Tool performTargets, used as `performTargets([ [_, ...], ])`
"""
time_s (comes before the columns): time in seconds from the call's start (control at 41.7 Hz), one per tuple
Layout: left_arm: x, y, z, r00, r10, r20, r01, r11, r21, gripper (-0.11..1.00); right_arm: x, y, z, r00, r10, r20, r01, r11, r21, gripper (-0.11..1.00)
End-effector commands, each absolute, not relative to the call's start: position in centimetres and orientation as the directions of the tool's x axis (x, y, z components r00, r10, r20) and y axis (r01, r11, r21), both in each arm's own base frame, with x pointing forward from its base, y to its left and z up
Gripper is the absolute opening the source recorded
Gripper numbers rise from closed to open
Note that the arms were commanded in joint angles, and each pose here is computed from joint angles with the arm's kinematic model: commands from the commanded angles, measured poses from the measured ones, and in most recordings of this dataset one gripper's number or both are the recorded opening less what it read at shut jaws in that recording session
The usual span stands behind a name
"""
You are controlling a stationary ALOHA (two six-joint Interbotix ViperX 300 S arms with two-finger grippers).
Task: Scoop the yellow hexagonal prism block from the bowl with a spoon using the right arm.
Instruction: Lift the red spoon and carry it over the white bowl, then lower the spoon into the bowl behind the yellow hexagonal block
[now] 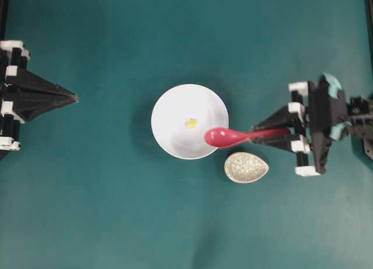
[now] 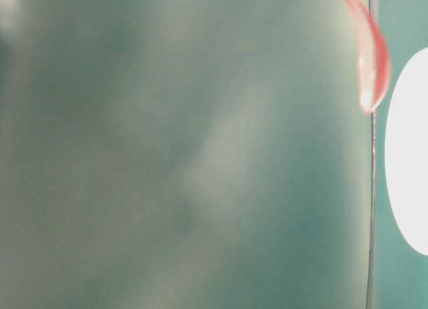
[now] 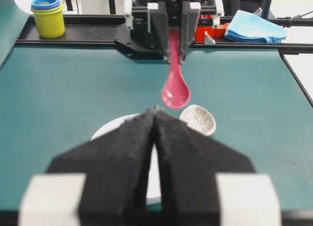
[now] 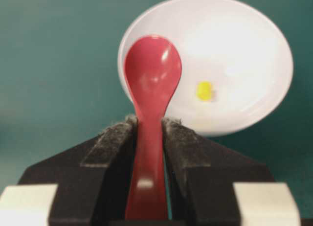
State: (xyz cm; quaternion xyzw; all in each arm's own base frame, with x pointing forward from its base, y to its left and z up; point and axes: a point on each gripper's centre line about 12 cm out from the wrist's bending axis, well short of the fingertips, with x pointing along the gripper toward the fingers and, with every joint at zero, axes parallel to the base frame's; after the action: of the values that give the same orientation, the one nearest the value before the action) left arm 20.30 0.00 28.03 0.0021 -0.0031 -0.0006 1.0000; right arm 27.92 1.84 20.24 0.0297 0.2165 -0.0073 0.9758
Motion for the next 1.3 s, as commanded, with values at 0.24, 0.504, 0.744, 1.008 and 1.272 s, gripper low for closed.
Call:
performTargets([
  [0.24,20.4,0.0,29.3,0.999,0.0,0.035,0.0,1.0,0.004,0.02,30.4,-0.3,24.8,0.838,0.065,-0.542,0.011,0.991,0.137,0.25],
  [0.504,20.4,0.0,29.3,0.999,0.0,0.037,0.0,1.0,0.004,0.02,31.7,-1.9,25.5,0.757,0.103,-0.646,0.013,0.985,0.173,0.25],
  [0.744,20.4,0.0,29.3,0.999,0.0,0.035,0.0,1.0,0.001,0.02,33.9,-2.3,24.7,0.69,0.139,-0.71,0.006,0.98,0.198,0.25],
  [1.008,20.5,0.0,29.2,0.999,0.0,0.034,0.0,1.0,0.003,0.02,35.7,-2.5,24.2,0.611,0.167,-0.774,-0.027,0.981,0.19,0.25],
  [1.272,20.5,0.0,29.2,0.999,0.0,0.034,0.0,1.0,0.003,0.02,36.6,-3.4,23.8,0.56,0.129,-0.819,0.04,0.982,0.182,0.25],
])
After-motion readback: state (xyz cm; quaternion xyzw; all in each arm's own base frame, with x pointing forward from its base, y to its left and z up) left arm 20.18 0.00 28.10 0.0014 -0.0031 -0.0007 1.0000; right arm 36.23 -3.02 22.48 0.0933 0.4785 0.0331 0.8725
